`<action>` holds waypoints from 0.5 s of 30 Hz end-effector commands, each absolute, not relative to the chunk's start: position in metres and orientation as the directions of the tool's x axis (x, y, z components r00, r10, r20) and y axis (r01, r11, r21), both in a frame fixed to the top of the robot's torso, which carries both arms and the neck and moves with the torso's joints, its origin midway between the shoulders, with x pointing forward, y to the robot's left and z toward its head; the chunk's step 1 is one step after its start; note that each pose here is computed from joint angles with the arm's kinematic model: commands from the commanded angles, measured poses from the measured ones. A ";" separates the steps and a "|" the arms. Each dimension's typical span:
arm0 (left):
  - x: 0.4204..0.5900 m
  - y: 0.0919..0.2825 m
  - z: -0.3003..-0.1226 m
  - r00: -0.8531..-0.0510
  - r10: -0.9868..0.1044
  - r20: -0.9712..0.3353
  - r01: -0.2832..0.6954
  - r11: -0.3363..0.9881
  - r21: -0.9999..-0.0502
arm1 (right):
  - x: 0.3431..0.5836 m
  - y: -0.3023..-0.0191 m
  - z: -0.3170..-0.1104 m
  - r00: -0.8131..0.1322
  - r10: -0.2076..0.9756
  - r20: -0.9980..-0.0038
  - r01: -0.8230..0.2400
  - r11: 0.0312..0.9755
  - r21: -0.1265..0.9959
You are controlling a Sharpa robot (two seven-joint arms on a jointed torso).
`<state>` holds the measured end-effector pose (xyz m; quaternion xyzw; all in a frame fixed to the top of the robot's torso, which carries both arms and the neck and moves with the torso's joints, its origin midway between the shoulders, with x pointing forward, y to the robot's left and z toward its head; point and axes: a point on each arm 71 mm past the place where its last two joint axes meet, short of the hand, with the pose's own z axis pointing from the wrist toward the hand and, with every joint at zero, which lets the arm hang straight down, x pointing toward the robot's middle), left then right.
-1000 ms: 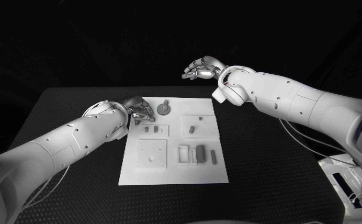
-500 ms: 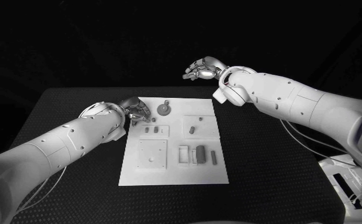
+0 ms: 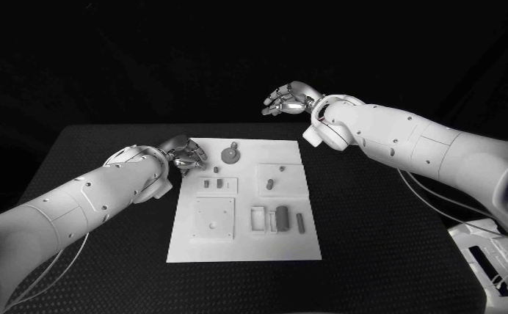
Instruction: Assemble the parts on the task board
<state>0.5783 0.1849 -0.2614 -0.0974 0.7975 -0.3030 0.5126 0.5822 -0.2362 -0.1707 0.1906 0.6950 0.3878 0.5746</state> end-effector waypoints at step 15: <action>0.561 0.209 -0.223 -0.352 -0.866 -0.354 0.077 0.350 -0.933 | 0.561 -0.253 -0.198 -0.267 0.289 -0.919 -0.337 0.865 0.371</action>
